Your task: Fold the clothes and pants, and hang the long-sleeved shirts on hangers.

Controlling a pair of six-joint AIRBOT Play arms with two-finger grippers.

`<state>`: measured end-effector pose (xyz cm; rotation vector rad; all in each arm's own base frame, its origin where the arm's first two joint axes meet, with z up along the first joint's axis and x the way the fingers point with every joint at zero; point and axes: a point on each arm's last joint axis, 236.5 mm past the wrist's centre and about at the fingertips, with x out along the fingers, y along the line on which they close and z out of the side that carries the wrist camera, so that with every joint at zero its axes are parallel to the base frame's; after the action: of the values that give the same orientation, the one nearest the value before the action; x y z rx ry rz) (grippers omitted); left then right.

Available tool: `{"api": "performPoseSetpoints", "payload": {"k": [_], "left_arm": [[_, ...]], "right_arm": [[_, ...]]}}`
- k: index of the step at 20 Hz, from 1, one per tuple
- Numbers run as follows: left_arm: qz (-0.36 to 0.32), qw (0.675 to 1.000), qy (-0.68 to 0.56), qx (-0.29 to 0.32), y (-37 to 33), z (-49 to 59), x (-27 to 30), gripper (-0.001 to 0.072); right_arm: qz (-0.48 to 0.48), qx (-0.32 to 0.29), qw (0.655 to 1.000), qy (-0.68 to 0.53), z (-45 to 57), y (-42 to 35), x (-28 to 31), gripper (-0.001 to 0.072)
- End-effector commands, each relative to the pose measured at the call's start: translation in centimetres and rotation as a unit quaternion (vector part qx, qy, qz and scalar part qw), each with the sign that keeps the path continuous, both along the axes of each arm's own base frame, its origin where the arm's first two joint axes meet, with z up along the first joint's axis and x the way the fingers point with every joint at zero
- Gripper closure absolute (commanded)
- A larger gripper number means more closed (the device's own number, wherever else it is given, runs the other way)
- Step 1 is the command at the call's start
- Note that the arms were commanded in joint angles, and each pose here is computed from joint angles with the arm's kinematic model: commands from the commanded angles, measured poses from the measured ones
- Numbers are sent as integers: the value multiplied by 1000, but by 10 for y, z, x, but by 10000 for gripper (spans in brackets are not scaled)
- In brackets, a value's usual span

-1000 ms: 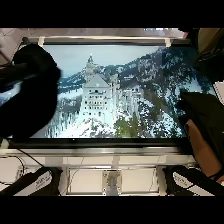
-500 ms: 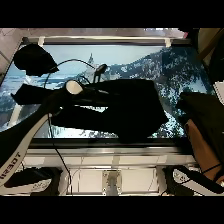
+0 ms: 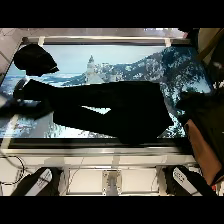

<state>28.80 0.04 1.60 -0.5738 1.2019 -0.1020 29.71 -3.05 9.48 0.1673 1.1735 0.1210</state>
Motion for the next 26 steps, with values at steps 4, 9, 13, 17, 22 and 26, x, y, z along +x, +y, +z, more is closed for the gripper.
{"api": "performPoseSetpoints", "payload": {"k": [4,9,13,17,22,26], "left_arm": [[236,971,12,-34,41,-60,-43,139],[267,950,-100,-129,45,-32,34,364],[211,973,-35,-90,49,-55,59,334],[192,980,-15,-46,67,-56,102,334],[158,987,37,13,67,-87,117,335],[156,986,50,24,72,-103,115,343]], "right_arm": [[-19,107,984,-141,19,51,1,282],[4,89,983,-160,24,50,1,282],[18,72,982,-173,25,47,5,282],[19,58,984,-167,22,42,3,282],[19,59,984,-166,21,42,2,282],[18,59,984,-167,22,42,3,283]]}}
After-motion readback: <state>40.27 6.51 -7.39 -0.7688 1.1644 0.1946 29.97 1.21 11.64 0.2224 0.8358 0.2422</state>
